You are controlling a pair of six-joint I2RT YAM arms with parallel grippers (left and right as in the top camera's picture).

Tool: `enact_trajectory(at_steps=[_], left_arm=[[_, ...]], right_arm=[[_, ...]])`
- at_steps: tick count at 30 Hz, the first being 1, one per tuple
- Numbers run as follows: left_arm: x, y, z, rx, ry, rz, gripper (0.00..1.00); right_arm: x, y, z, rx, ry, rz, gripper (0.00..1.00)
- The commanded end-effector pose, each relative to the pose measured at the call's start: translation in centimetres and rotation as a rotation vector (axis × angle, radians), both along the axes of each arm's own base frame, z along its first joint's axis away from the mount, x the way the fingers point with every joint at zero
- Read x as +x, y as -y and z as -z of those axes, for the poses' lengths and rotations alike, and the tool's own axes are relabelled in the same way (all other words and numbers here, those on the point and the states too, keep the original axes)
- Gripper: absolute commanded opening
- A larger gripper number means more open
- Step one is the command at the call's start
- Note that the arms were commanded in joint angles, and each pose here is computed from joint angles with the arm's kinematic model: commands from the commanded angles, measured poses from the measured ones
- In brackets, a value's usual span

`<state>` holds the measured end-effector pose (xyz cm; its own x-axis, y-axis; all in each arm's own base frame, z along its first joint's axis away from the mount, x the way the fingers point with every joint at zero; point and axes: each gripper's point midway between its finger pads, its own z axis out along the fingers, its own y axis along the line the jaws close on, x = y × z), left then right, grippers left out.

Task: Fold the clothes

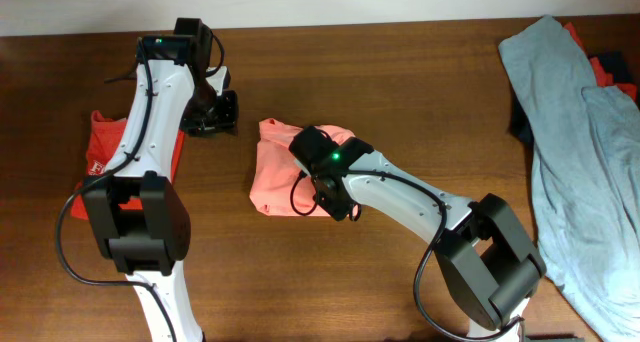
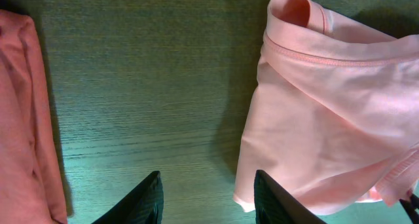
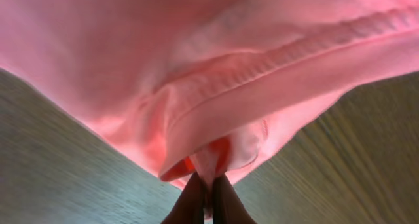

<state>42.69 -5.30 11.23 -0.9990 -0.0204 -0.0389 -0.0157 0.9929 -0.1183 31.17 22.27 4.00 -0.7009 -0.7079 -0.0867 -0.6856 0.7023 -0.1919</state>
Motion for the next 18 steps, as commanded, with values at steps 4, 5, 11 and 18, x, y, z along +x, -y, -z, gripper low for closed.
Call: enact_trajectory(at_steps=[4,5,11,18], left_arm=[[0.4,-0.2,-2.1,0.002,0.057,-0.011,0.45],[0.4,-0.2,-2.1,0.002,0.057,-0.011,0.45],[0.4,-0.2,-2.1,0.002,0.057,-0.011,0.45],[0.4,-0.2,-2.1,0.002,0.057,-0.011,0.45]], right_arm=[[1.4,1.1,-1.8,-0.024,0.102,0.114,0.04],[1.6,1.0,-2.3,-0.011,0.113,0.124,0.04],[4.2,2.4,-4.6,0.045,0.166,0.218,0.04],[4.2,4.4,-3.1,0.153,0.017,0.312,0.06]])
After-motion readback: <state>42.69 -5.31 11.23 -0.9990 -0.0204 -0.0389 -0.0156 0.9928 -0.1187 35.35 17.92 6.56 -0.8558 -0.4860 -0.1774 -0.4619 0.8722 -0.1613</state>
